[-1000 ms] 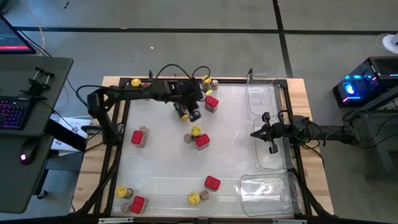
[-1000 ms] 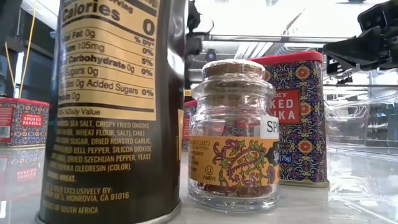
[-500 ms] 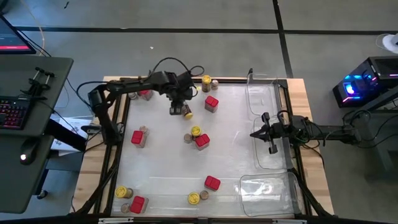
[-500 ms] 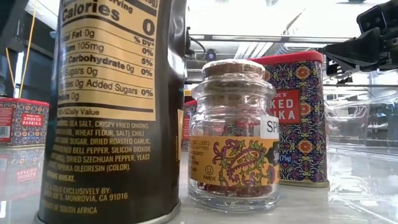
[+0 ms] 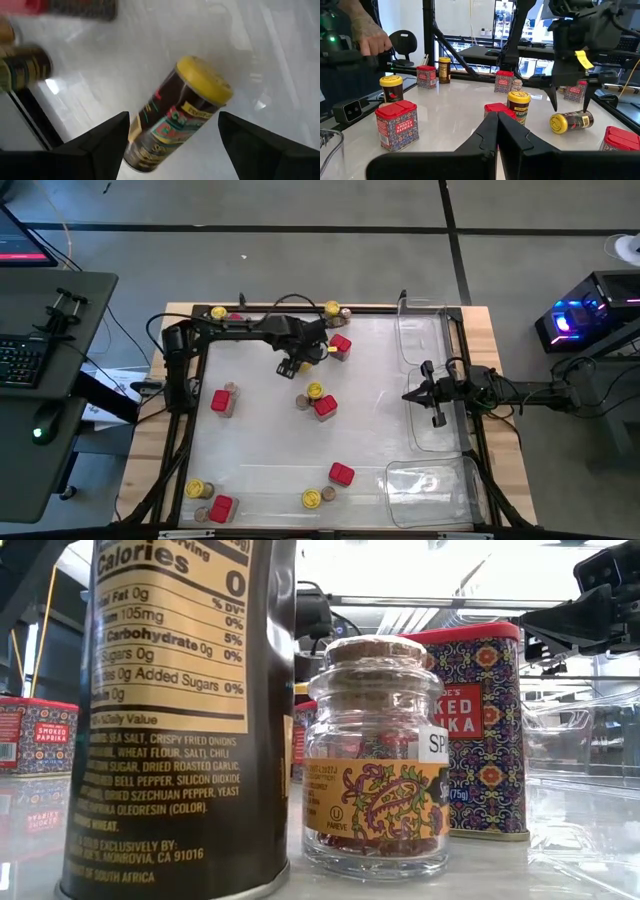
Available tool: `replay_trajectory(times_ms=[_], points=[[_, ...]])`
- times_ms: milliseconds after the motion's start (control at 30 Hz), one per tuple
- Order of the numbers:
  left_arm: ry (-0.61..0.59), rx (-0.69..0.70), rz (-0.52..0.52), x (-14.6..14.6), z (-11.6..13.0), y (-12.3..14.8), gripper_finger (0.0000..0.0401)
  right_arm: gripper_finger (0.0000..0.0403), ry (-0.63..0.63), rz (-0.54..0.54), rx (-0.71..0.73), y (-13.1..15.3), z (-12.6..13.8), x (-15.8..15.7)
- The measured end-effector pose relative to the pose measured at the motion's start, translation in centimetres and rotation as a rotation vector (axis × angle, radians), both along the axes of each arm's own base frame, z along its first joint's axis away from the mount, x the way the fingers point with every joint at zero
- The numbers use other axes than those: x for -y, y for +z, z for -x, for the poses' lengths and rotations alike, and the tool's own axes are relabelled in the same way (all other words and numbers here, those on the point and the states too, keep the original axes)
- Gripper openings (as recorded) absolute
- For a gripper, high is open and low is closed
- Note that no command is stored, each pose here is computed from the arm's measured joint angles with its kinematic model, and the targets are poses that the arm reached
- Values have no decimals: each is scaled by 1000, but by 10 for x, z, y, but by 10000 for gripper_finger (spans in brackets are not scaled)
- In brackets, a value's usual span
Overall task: Sort spices by type
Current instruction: Put the yellow seasoning bottle into the top transparent bin
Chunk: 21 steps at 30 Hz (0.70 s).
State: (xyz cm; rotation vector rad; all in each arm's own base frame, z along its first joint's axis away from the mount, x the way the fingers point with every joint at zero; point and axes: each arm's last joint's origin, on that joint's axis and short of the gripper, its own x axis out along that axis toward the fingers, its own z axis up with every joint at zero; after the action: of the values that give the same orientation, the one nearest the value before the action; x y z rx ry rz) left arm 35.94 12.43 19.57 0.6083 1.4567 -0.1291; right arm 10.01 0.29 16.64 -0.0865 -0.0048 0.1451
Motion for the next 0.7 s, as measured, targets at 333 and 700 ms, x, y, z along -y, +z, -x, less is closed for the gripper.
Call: replay_trajectory(times_ms=[333,700], points=[[27,-129,-40,-10,-2,-34,294,1,1,0,0,0,0,0],[55,-157,-34,-8,-9,-57,285,1,0,0,0,0,0,0]])
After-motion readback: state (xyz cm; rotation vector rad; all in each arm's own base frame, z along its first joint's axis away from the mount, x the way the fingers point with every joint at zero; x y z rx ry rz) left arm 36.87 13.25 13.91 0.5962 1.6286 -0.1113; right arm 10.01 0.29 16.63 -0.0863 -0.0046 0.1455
